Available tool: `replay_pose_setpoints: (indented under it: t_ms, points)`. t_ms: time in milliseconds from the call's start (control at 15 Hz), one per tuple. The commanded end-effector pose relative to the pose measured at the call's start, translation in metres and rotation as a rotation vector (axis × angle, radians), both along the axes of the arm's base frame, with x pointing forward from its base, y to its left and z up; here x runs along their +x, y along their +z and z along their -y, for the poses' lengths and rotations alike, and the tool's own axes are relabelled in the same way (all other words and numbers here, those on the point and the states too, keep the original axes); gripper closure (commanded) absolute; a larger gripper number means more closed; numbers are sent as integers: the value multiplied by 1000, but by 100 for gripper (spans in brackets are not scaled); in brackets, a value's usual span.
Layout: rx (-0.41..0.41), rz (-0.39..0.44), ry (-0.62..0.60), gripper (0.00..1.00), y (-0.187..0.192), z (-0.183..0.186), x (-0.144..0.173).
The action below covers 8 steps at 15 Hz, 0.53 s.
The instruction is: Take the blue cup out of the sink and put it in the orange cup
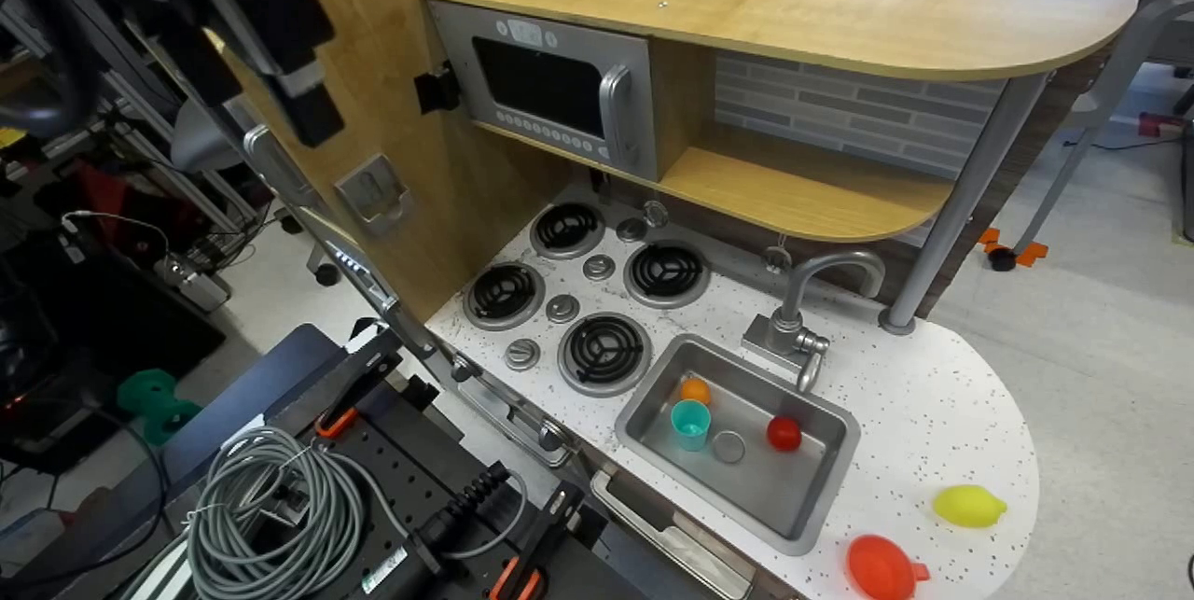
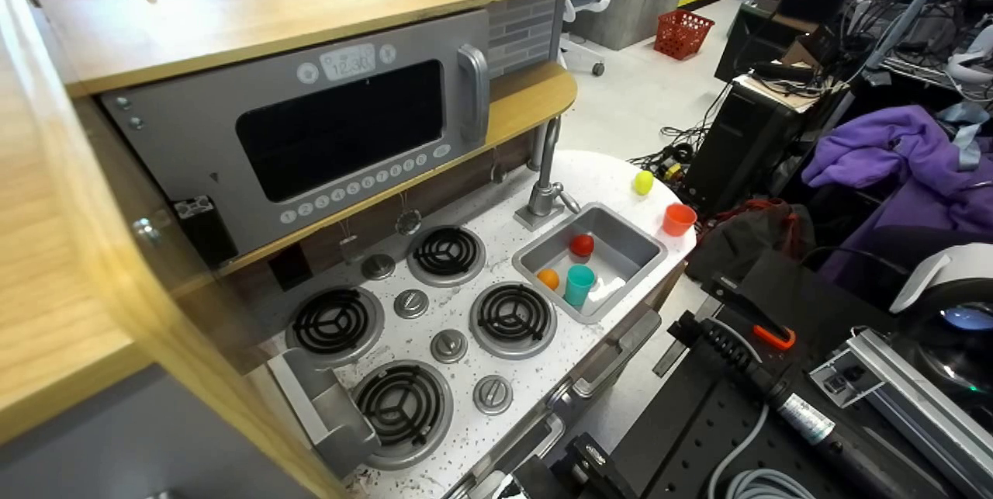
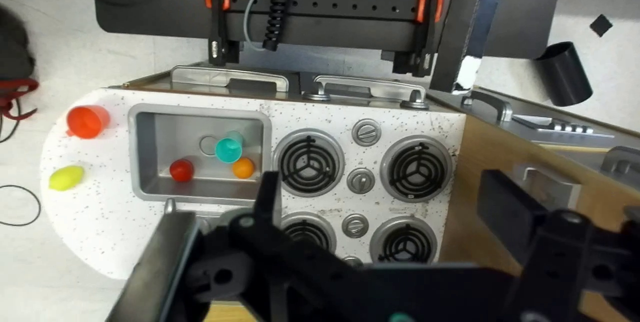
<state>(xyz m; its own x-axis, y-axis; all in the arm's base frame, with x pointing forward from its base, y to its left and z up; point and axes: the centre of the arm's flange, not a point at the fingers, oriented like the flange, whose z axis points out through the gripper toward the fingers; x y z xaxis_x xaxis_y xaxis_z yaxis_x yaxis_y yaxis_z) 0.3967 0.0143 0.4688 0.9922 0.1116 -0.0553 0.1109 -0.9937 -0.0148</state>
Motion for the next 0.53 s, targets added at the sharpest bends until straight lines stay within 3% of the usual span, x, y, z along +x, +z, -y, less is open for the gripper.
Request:
replay_pose_setpoints:
  t_ms: [0,133,467]
  points:
    - [-23,32,-13,0,-4,39,42]
    - [-31,49,-23,0,-7,57,59]
    - [-31,37,-44,0,-61,84,113]
